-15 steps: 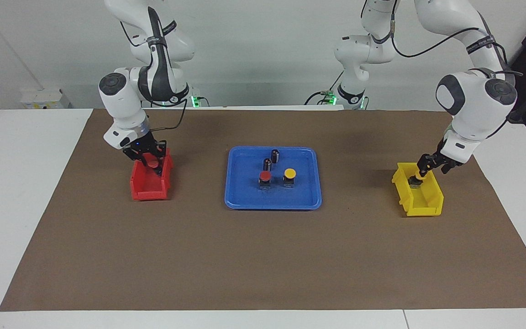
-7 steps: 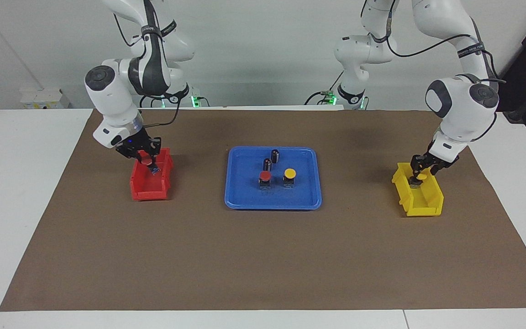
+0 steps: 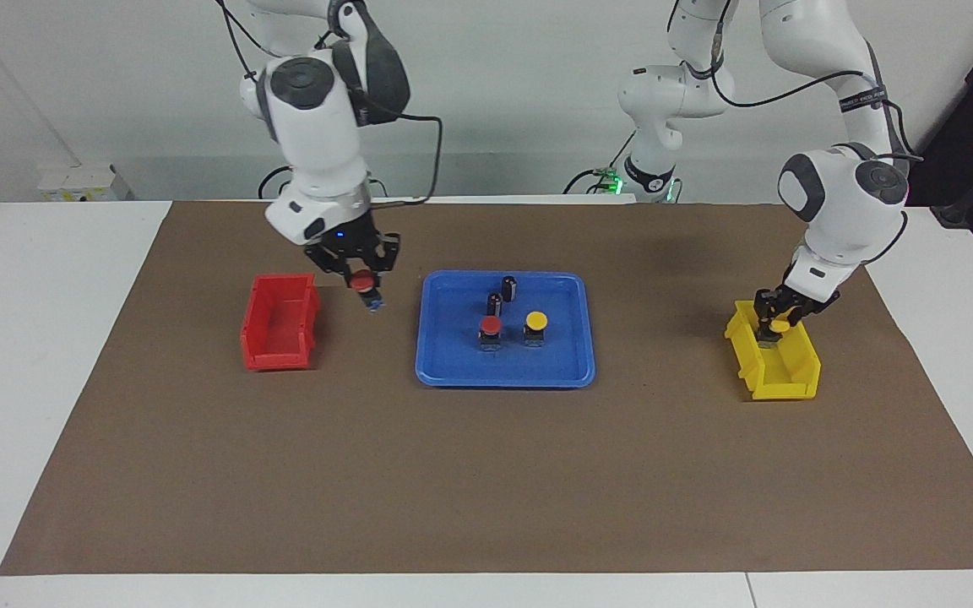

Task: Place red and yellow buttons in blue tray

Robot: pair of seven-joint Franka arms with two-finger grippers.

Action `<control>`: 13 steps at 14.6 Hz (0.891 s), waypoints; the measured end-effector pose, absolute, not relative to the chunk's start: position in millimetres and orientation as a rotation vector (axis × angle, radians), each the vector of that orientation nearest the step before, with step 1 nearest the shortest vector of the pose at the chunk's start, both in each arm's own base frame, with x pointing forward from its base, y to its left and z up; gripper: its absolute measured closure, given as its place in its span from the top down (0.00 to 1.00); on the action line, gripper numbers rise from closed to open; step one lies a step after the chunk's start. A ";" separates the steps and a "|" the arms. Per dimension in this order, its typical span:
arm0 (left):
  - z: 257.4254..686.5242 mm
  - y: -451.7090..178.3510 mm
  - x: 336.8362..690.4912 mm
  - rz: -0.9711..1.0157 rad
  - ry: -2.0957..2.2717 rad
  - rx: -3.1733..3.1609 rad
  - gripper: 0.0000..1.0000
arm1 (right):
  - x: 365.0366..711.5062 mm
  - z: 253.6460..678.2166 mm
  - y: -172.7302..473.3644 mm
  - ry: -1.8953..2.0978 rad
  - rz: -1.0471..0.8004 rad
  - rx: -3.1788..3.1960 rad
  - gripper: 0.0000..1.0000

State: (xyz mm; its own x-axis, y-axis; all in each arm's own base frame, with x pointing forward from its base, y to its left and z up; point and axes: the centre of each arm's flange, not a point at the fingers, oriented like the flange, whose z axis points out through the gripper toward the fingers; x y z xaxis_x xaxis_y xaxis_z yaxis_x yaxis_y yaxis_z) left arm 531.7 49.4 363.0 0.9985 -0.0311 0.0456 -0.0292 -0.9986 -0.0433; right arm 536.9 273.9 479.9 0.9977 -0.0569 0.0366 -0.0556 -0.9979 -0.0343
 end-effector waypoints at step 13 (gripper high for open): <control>475.3 -233.8 524.3 -0.031 -0.131 -3.147 0.41 | 527.4 349.4 327.3 0.070 -0.031 -3.180 0.45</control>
